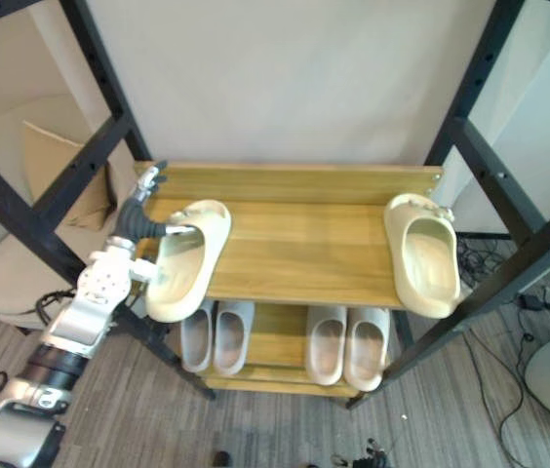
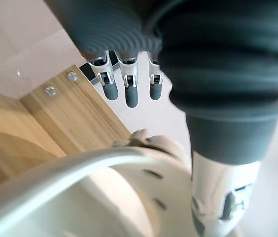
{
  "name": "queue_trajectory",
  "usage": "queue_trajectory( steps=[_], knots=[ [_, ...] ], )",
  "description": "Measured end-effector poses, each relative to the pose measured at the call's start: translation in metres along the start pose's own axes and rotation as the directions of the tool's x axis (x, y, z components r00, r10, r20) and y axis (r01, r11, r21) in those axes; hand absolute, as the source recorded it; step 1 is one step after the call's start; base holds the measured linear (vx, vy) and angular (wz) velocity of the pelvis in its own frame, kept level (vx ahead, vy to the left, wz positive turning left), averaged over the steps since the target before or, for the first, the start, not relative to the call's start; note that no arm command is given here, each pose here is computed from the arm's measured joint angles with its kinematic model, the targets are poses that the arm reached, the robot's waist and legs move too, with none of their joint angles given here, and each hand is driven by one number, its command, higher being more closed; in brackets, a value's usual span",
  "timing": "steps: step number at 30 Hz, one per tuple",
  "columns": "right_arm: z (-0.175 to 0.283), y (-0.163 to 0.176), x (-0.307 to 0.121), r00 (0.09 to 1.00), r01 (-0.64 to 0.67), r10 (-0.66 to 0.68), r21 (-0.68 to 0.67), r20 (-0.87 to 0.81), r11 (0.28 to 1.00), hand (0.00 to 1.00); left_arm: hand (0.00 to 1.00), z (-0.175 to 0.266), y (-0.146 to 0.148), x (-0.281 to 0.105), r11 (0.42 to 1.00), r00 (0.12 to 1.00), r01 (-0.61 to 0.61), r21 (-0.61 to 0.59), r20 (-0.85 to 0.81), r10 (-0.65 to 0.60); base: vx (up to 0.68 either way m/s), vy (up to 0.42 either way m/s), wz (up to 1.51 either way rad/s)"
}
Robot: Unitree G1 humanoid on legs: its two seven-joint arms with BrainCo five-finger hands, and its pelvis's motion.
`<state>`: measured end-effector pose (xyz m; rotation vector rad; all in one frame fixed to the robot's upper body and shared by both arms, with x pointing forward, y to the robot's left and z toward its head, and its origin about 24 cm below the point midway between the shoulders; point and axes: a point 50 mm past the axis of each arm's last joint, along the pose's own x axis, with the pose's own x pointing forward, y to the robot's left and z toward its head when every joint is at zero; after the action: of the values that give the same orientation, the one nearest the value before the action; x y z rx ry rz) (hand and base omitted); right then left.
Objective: Organize the slippers on the shoe rack
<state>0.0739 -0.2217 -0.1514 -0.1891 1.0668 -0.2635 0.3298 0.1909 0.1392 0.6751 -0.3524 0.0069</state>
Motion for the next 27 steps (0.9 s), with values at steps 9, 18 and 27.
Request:
queue_trajectory(
  steps=[9, 18, 27],
  knots=[
    [0.0003, -0.0012, -0.0021, 1.000, 0.005, -0.005, 0.003, 0.016, 1.000, 0.00, 1.00, -0.0022, 0.0026, 0.0000, 0.994, 1.000, 0.007, 0.111, -0.004, -0.006, 0.00, -0.002, -0.01],
    [0.0002, -0.0014, -0.0022, 1.000, 0.006, -0.006, 0.004, 0.017, 1.000, 0.00, 1.00, -0.0073, 0.0053, 0.0055, 0.964, 1.000, 0.031, 0.263, -0.012, -0.028, 0.00, -0.001, -0.01],
    [0.0001, -0.0020, -0.0021, 1.000, 0.008, -0.008, 0.005, 0.016, 1.000, 0.00, 1.00, -0.0054, 0.0055, 0.0069, 0.965, 1.000, 0.027, 0.262, -0.004, -0.027, 0.00, 0.000, 0.00]
  ],
)
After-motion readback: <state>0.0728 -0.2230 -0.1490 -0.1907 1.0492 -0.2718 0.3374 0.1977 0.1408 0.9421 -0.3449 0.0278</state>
